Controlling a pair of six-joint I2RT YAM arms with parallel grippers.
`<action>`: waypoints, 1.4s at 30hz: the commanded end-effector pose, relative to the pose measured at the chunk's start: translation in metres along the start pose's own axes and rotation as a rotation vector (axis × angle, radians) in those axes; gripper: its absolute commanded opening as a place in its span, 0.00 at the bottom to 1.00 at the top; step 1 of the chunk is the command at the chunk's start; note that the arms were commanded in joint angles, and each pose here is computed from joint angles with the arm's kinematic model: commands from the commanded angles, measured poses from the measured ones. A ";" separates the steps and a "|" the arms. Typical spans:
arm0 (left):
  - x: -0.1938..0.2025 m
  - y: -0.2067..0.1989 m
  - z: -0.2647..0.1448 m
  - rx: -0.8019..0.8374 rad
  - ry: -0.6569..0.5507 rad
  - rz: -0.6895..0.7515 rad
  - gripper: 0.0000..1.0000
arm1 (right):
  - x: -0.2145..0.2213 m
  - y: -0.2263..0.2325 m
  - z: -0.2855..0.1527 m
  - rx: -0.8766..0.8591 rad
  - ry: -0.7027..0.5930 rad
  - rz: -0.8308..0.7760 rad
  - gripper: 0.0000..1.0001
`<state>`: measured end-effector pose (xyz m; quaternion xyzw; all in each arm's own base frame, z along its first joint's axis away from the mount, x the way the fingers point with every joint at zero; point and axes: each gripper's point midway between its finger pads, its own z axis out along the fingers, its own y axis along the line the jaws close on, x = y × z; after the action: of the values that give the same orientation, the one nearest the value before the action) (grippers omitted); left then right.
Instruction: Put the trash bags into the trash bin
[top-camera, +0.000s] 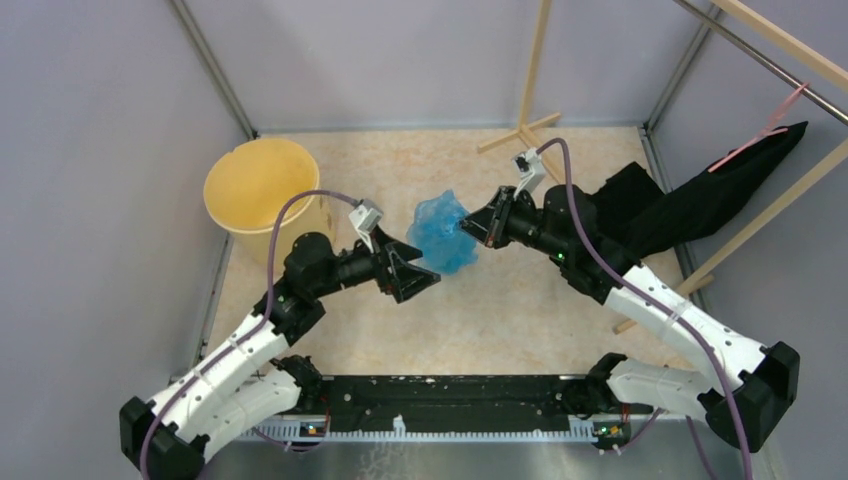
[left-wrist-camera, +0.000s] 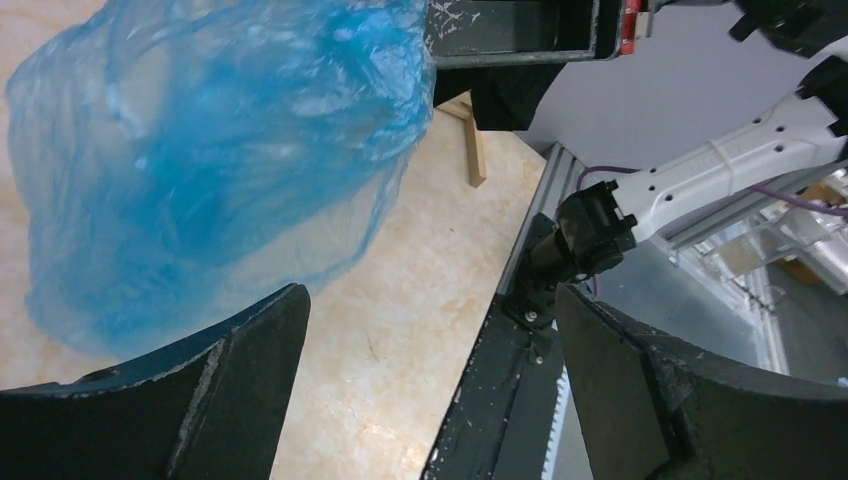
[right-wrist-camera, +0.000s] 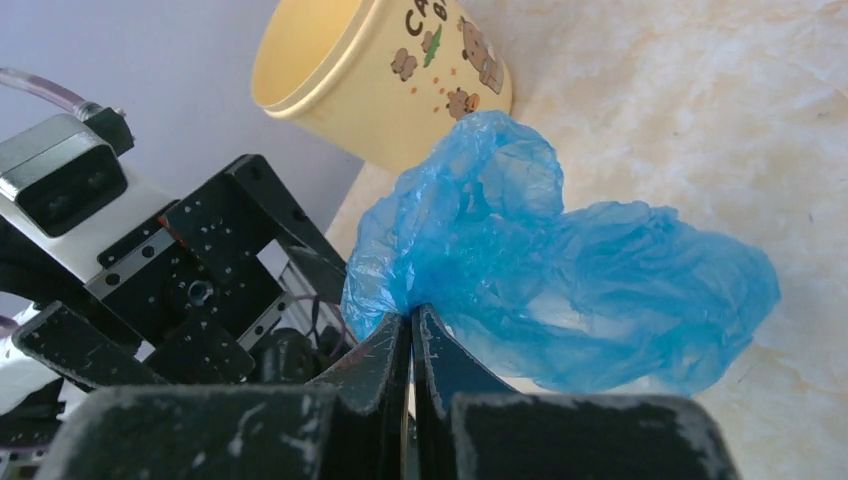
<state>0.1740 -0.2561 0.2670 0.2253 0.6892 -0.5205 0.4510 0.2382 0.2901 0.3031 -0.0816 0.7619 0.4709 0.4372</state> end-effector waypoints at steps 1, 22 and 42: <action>-0.002 0.007 0.024 -0.085 0.048 0.122 0.99 | -0.021 0.029 -0.008 -0.066 -0.018 0.035 0.00; -0.007 0.067 0.019 -0.532 0.044 0.092 0.39 | -0.028 0.036 -0.008 -0.104 -0.041 -0.020 0.00; 0.020 0.031 0.020 -0.310 0.078 0.010 0.88 | -0.009 0.021 -0.001 -0.084 -0.005 0.025 0.00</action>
<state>0.2004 -0.2405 0.2465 0.1455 0.7688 -0.3693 0.5014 0.2367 0.2971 0.2898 -0.0903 0.7759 0.4708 0.4102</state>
